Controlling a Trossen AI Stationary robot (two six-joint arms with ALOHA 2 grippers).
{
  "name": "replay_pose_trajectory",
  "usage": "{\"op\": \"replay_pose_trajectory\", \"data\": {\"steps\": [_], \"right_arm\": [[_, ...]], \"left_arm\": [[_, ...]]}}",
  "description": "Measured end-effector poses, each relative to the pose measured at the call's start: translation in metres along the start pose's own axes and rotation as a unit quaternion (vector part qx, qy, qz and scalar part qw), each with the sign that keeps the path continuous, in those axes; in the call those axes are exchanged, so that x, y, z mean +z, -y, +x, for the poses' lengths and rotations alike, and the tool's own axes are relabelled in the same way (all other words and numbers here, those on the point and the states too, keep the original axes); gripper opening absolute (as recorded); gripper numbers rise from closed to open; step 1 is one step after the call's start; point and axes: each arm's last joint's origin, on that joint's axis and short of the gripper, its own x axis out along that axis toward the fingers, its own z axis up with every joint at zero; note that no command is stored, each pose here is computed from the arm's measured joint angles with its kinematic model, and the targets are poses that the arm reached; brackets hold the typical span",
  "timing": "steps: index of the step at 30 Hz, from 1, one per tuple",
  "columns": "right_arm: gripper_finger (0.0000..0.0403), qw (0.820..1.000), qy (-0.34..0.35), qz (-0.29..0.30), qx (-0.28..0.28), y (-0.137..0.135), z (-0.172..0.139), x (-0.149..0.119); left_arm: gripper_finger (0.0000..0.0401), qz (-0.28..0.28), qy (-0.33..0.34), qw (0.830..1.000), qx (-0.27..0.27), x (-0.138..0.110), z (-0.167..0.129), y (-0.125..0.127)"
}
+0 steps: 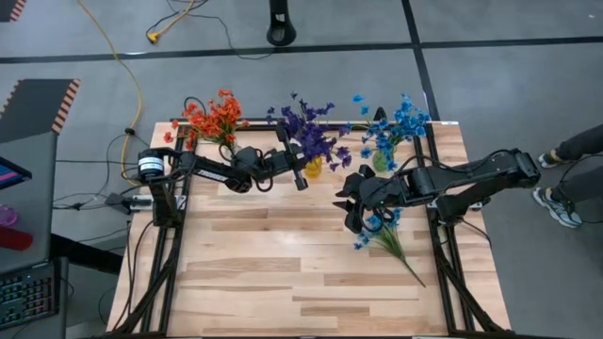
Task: Sort flowers into vase by color
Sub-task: Put the purple flower into the orange vase
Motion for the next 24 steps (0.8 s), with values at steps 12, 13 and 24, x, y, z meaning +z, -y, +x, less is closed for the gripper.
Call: {"op": "replay_pose_trajectory", "data": {"steps": [12, 13, 24], "right_arm": [[0.015, 1.0, 0.006, 0.002, 0.003, -0.001, 0.0, 0.001], [0.015, 1.0, 0.008, 0.003, 0.004, -0.001, 0.0, 0.002], [0.015, 1.0, 0.01, 0.002, 0.004, -0.001, 0.0, 0.002]], "left_arm": [[0.0013, -0.031, -0.025, 0.999, 0.002, -0.012, -0.001, -0.004], [0.0013, -0.034, -0.029, 0.999, 0.003, -0.012, -0.001, -0.005], [0.0013, -0.038, -0.042, 0.998, 0.004, -0.015, -0.001, -0.005]]}}
